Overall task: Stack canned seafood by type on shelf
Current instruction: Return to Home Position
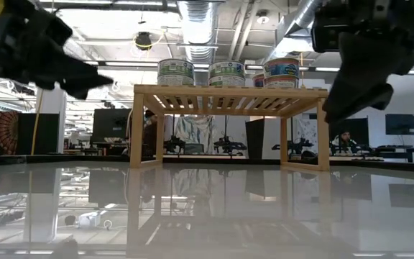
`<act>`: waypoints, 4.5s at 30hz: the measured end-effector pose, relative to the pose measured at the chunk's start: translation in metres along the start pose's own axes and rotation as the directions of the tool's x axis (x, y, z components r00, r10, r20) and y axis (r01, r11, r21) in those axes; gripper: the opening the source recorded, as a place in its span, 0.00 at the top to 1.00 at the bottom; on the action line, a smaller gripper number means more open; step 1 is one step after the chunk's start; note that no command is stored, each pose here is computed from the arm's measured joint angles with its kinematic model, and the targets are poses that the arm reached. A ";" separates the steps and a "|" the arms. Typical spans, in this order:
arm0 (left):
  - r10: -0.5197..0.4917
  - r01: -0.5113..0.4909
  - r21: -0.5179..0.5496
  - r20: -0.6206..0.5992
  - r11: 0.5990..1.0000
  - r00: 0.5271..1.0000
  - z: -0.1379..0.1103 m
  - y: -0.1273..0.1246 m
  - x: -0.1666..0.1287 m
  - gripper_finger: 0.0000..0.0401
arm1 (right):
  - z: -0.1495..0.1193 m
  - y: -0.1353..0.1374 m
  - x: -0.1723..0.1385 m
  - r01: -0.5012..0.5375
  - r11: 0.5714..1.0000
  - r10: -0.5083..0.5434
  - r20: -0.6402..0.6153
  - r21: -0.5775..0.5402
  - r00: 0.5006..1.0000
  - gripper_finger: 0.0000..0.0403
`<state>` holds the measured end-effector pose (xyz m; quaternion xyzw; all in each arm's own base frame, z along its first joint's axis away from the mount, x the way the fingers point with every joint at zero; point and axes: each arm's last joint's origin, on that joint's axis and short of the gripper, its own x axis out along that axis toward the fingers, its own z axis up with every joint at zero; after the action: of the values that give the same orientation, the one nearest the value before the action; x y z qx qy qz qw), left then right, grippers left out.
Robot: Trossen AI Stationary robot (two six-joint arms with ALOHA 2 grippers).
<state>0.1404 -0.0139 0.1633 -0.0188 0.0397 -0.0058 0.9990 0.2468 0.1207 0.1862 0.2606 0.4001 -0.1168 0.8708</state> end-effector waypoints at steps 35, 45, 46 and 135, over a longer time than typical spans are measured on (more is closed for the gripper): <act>0.003 -0.009 0.041 0.127 0.999 0.992 0.004 0.020 -0.044 0.50 | 0.034 -0.016 0.007 -0.001 1.000 0.000 0.110 0.009 0.994 0.69; 0.005 -0.001 -0.033 0.127 0.999 0.992 0.004 0.020 -0.044 0.50 | 0.028 -0.043 -0.019 0.052 0.972 -0.021 0.135 -0.228 0.991 0.69; 0.005 -0.001 -0.033 0.127 0.999 0.992 0.004 0.020 -0.044 0.50 | 0.025 -0.051 -0.021 0.048 0.975 -0.014 0.155 -0.219 0.988 0.69; 0.034 -0.030 -0.037 0.112 0.999 0.993 0.003 0.021 -0.043 0.50 | -0.048 -0.173 -0.096 -0.099 0.899 0.302 0.442 -0.427 0.845 0.69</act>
<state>0.0980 0.0074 0.1687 -0.0363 -0.0165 0.0120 0.9991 0.0829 0.0015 0.1704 0.0852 0.1471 -0.0048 0.9854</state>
